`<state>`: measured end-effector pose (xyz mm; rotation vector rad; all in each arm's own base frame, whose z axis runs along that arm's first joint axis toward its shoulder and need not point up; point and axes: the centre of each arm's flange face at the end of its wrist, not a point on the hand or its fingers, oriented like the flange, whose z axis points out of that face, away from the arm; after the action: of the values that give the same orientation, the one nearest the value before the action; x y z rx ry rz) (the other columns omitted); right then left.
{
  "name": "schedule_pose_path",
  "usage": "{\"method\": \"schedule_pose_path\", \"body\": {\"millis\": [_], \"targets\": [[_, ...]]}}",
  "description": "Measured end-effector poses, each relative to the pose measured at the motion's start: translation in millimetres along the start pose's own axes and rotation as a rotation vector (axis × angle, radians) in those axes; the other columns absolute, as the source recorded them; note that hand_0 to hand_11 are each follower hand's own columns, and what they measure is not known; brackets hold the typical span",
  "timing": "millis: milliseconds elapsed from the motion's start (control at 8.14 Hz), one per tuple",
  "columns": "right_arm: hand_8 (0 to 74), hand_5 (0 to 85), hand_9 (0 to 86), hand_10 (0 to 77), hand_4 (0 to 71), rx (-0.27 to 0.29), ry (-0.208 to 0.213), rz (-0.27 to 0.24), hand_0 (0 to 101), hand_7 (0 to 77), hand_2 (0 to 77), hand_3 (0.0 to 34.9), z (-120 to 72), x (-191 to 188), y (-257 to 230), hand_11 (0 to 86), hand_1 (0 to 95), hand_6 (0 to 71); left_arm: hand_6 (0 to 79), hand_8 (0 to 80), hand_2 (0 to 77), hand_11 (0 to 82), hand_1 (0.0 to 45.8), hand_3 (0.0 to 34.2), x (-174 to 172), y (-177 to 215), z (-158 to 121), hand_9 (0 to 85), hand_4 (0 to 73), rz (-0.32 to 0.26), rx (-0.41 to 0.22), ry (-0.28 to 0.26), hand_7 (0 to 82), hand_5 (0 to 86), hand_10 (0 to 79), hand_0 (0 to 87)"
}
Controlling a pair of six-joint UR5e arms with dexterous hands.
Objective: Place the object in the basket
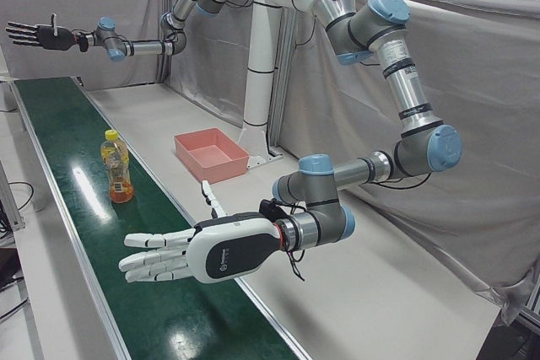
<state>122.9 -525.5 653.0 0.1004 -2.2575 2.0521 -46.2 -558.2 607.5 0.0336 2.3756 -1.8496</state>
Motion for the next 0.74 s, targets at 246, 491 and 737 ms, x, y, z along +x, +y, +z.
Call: {"method": "schedule_pose_path", "body": {"millis": [246, 491, 737], "targets": [[0.0, 0.0, 0.0, 0.0, 0.0, 0.0, 0.0, 0.0, 0, 0.5, 0.5, 0.2, 0.0, 0.0, 0.0, 0.0, 0.0, 0.0, 0.5, 2.7, 0.0, 12.5, 14.7, 0.3, -5.1, 7.7, 2.8, 2.7, 7.1, -0.002, -0.02, -0.008, 0.5, 12.5, 7.1, 55.1], [0.0, 0.0, 0.0, 0.0, 0.0, -0.001, -0.001, 0.0, 0, 0.5, 0.0, 0.2, 0.1, -0.1, 0.3, 0.0, 0.0, 0.0, 0.5, 2.7, 0.0, 13.6, 15.8, 0.4, -22.5, 13.9, 5.5, 2.7, 7.1, 0.004, -0.027, -0.04, 0.5, 12.5, 7.1, 55.2], [0.0, 0.0, 0.0, 0.0, 0.0, -0.001, 0.0, 0.0, 0, 0.5, 0.0, 0.2, 0.1, -0.1, 0.6, 0.0, 0.0, 0.0, 0.5, 2.7, 0.0, 12.0, 20.2, 0.3, -40.3, 37.3, 9.5, 2.2, 7.1, 0.044, -0.038, -0.075, 0.5, 10.4, 7.1, 59.6]]}}
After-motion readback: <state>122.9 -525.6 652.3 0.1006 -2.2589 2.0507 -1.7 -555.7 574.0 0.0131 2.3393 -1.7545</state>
